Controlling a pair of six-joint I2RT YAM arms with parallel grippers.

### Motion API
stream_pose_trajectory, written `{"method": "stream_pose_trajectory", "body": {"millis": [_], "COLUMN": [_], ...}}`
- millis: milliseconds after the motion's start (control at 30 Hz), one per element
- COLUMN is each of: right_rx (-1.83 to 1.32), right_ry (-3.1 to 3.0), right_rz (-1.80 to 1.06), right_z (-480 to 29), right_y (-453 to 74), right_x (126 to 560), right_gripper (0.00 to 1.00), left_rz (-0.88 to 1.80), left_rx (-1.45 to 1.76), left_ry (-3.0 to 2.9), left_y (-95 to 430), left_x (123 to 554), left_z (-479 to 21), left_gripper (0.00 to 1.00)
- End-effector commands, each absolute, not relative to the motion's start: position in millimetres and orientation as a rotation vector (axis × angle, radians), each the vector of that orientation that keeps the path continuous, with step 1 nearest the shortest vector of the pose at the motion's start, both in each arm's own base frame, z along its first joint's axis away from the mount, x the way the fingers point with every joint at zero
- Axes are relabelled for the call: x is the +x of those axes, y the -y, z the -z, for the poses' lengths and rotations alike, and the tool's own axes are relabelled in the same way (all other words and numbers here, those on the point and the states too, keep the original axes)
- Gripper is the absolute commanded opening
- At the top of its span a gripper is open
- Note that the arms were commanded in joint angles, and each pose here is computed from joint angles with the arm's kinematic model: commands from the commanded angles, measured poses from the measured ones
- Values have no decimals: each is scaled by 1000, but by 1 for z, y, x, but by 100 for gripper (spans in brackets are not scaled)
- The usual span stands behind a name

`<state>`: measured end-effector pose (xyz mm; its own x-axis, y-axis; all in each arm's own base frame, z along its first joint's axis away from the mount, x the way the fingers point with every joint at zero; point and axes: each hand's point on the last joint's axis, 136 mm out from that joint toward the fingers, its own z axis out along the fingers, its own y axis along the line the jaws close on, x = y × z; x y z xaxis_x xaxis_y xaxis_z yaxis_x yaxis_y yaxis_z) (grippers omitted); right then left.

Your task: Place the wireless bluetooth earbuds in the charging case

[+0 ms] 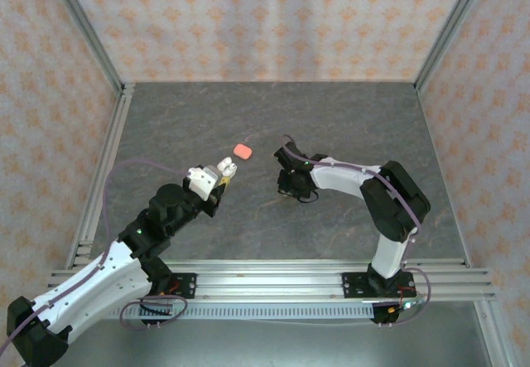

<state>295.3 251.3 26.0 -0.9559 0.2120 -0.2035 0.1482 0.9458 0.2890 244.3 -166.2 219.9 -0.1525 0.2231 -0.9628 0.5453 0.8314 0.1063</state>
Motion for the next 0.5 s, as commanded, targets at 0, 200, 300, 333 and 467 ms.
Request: {"method": "stream_pose_trajectory", "body": {"millis": [0,200,300,333,467], "right_rx": [203,105,34,7,-84], "right_ry": [-2869,-2818,-2774,-2757,-2692], "right_rz": [-372,-300,-250,-234,-196], "right_z": [-30,-62,-89,-100,-137], "right_y": [-252,-239,-227,-223,-207], "right_x": [301,302,301,299,292], "right_gripper": [19,14,14,13,12], "left_rz": [346,399,445,459,508], "left_rx": [587,648,707,721,739], "left_ry": [-1670,-1634,-1620,-1618,-1605], "left_y": [170,182,195,199,212], "left_x": [244,240,237,238,242], "left_z": [-242,-249,-252,-252,-255], "left_gripper": [0,0,0,0,0]}}
